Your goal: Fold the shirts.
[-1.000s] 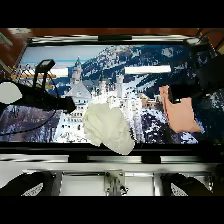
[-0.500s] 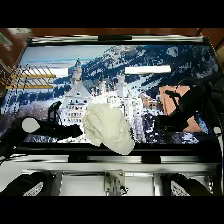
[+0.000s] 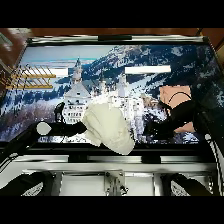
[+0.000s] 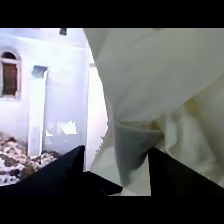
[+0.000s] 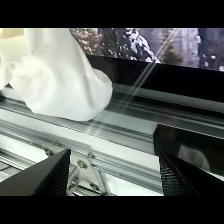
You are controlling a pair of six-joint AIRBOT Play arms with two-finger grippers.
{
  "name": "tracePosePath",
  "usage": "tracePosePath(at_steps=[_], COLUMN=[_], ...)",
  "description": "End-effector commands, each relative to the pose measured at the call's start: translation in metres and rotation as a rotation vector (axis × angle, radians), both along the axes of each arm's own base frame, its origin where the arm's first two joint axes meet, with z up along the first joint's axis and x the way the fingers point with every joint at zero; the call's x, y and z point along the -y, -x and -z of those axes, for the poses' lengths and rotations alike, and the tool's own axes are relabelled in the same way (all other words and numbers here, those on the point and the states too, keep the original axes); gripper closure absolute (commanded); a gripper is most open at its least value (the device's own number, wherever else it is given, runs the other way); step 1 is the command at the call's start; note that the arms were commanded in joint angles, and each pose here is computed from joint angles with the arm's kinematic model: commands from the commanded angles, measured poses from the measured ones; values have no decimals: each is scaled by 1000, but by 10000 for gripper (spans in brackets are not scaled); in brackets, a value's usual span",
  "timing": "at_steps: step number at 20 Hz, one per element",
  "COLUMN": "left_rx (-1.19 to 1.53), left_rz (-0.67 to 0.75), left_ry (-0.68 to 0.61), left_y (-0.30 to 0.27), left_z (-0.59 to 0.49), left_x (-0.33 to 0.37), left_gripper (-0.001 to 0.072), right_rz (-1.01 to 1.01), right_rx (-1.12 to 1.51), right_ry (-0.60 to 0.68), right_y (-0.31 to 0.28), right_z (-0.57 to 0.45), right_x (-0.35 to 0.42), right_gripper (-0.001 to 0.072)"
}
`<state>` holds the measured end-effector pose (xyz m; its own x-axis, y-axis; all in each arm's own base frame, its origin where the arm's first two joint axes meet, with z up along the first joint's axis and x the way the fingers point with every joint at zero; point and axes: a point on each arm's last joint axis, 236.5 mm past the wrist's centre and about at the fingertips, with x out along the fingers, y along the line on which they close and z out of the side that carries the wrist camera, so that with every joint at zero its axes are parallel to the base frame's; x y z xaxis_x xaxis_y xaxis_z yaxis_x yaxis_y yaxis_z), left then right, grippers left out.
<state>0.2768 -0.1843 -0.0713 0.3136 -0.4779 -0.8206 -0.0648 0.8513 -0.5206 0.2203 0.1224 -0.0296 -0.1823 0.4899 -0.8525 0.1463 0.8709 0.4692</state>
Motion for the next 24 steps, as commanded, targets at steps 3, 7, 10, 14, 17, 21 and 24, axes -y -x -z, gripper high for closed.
tracePosePath(at_steps=[3, 7, 10, 14, 17, 21, 24], left_rx=[24, 73, 94, 113, 164, 238, 380], left_rz=[-5, 1, 6, 15, 46, 67, 177], left_ry=[-9, 6, 17, 22, 19, 6, -110], left_y=[-10, -24, -31, -36, -42, -54, -67], left_z=[7, -11, -22, -31, -43, -67, -120], left_x=[7, 12, 16, 19, 21, 21, 11], left_gripper=[627, 679, 679, 679, 678, 679, 681], right_rz=[-20, -125, -178, -172, -158, -167, -258], right_rx=[73, 89, 16, 25, 3, 40, 224], right_ry=[-5, 33, 49, 71, 75, 78, 103], right_y=[-7, 5, 20, 17, 19, 9, -31], right_z=[10, 26, 46, 65, 76, 71, 27], right_x=[-35, -65, -78, -91, -99, -99, -90], right_gripper=[48, 48, 48, 49, 181, 670, 670])
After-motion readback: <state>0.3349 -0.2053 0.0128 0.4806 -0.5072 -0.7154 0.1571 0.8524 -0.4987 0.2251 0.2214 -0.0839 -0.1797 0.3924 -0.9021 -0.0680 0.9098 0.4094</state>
